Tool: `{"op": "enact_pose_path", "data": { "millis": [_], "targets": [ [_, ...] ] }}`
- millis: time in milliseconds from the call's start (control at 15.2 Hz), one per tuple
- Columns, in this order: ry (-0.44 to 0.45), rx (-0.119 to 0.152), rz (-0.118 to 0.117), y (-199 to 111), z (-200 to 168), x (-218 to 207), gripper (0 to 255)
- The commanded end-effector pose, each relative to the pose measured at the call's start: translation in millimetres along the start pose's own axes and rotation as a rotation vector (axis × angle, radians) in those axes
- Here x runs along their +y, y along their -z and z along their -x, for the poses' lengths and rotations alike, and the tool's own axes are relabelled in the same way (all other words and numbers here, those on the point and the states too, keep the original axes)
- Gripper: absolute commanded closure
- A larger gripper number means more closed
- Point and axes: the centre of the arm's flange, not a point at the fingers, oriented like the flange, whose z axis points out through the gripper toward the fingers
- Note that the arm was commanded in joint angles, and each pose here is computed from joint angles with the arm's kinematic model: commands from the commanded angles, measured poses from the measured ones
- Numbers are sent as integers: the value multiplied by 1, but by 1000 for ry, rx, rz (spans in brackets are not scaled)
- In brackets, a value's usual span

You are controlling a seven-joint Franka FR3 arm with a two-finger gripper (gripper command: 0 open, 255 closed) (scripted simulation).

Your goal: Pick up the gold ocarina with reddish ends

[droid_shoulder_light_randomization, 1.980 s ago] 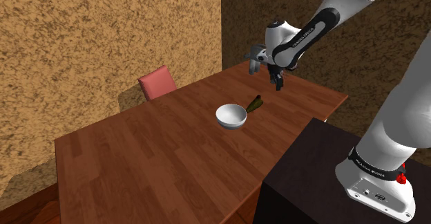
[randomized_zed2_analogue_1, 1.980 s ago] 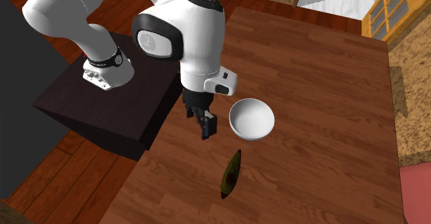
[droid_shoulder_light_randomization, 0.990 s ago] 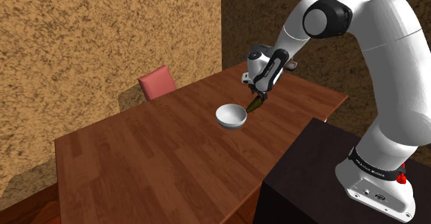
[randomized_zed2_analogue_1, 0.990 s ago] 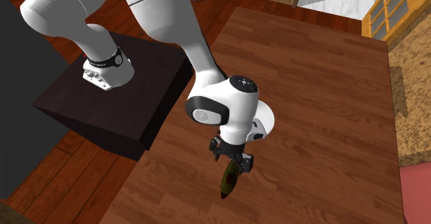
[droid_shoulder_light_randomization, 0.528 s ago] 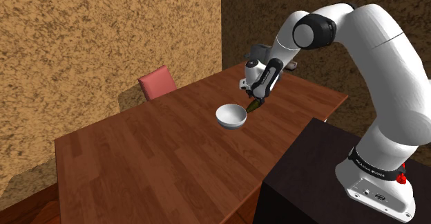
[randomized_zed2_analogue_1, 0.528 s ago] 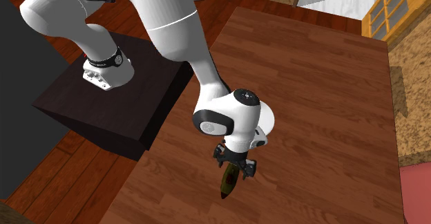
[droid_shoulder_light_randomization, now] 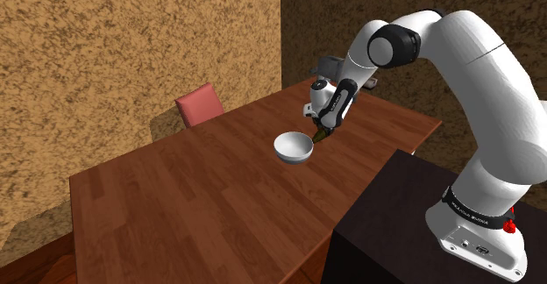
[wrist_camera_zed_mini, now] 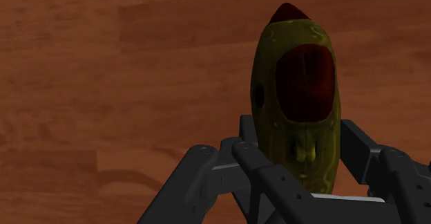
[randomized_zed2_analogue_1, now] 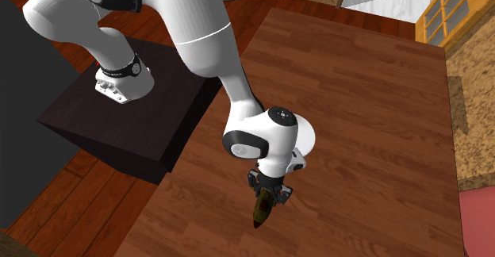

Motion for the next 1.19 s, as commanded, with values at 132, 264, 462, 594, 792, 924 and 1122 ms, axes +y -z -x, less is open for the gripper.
{"op": "enact_pose_path", "data": {
  "millis": [132, 264, 462, 594, 792, 924, 1122],
  "targets": [
    [0, 0, 0, 0, 0, 0, 255],
    [0, 0, 0, 0, 0, 0, 255],
    [0, 0, 0, 9, 4, 1, 255],
    [0, 0, 0, 19, 7, 2, 255],
    [0, 0, 0, 34, 12, 4, 255],
    [0, 0, 0, 44, 15, 6, 255],
    [0, 0, 0, 59, 20, 8, 255]
  ]
}}
